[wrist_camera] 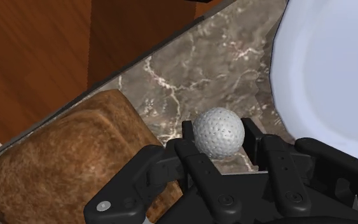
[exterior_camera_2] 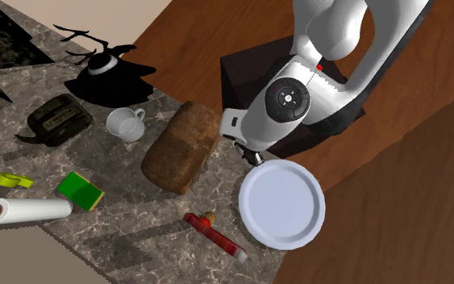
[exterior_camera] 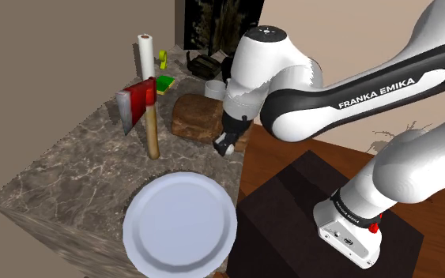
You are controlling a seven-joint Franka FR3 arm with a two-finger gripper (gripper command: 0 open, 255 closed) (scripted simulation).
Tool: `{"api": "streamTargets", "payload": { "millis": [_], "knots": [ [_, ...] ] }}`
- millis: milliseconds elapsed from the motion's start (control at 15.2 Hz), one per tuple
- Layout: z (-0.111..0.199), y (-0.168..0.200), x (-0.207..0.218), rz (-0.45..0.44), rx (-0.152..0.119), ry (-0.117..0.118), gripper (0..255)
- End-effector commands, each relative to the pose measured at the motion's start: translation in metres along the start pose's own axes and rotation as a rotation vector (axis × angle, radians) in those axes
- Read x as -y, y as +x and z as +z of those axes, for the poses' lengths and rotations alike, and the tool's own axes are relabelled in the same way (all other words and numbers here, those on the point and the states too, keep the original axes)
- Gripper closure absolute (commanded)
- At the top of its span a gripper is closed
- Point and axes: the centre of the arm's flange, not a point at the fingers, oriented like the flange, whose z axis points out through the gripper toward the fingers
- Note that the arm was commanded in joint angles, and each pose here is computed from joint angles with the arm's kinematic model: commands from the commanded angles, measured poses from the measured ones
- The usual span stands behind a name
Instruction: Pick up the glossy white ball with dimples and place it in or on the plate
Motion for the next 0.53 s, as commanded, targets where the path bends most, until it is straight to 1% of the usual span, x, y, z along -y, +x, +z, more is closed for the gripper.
{"api": "streamTargets", "payload": {
  "millis": [0,462],
  "knots": [
    [-0.004,-0.003,0.019,0.001,0.0,0.0,255],
    [-0.015,-0.017,0.11,0.001,0.0,0.0,255]
  ]
}}
